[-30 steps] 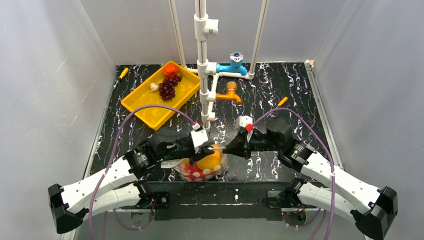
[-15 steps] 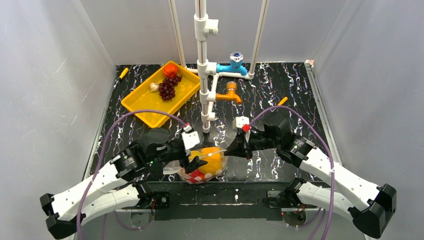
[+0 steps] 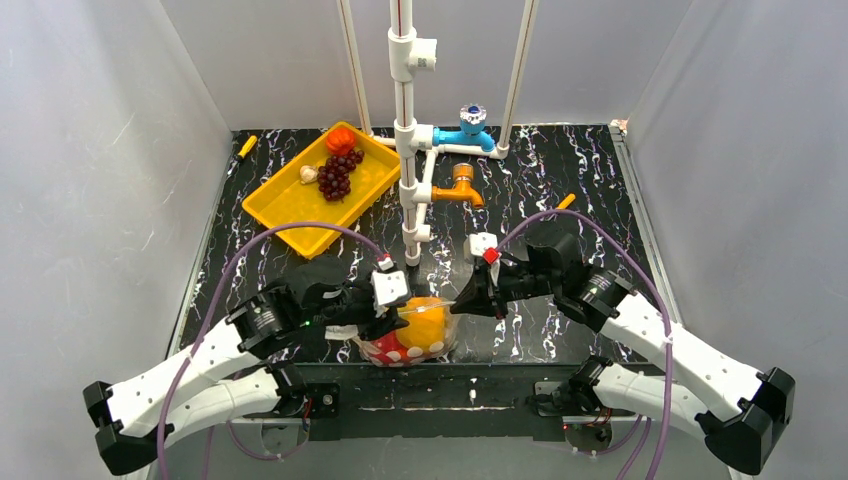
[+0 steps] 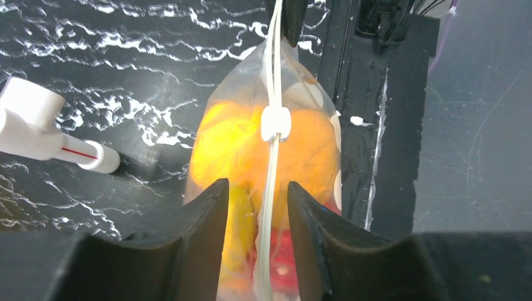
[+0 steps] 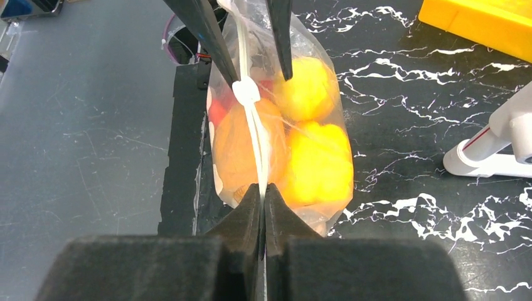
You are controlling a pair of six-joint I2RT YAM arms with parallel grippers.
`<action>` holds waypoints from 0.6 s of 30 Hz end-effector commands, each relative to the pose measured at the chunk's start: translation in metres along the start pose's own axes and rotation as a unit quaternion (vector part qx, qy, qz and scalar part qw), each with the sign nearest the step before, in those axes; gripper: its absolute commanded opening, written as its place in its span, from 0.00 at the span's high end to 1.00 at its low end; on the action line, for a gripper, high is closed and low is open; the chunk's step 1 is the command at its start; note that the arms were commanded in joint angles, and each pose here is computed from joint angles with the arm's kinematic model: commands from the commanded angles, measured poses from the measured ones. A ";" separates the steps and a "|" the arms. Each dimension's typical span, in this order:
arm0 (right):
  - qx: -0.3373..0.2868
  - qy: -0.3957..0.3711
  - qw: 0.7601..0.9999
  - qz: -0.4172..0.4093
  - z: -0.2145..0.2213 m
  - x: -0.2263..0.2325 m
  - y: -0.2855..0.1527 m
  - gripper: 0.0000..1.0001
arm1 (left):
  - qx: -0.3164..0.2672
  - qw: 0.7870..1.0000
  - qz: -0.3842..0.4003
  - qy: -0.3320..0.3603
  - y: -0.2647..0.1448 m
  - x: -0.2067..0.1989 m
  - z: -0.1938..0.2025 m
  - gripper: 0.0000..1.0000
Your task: Place the food in the zip-top bag and seal the zipper
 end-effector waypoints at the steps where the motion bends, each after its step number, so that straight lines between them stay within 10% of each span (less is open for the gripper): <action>1: -0.006 -0.024 1.000 0.009 -0.022 0.000 -0.007 0.84 | 0.001 1.000 0.014 0.007 0.003 0.001 -0.009 0.75; 4: 0.017 -0.042 0.999 0.022 -0.022 0.000 -0.011 0.64 | -0.005 1.000 0.006 0.008 0.003 0.002 -0.010 1.00; 9: 0.045 -0.108 0.992 0.039 -0.030 0.000 -0.007 0.41 | -0.018 1.000 0.002 0.010 0.000 0.002 -0.011 1.00; 18: 0.049 -0.199 0.979 0.015 -0.063 -0.003 0.028 0.35 | -0.036 0.999 0.003 0.007 -0.002 0.000 -0.018 1.00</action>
Point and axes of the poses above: each gripper's point midway between its finger pads, its own y axis out along the fingers, its own x axis along the line the jaws close on, z = x × y, the point moved 6 cm from there along -y, back along the fingers
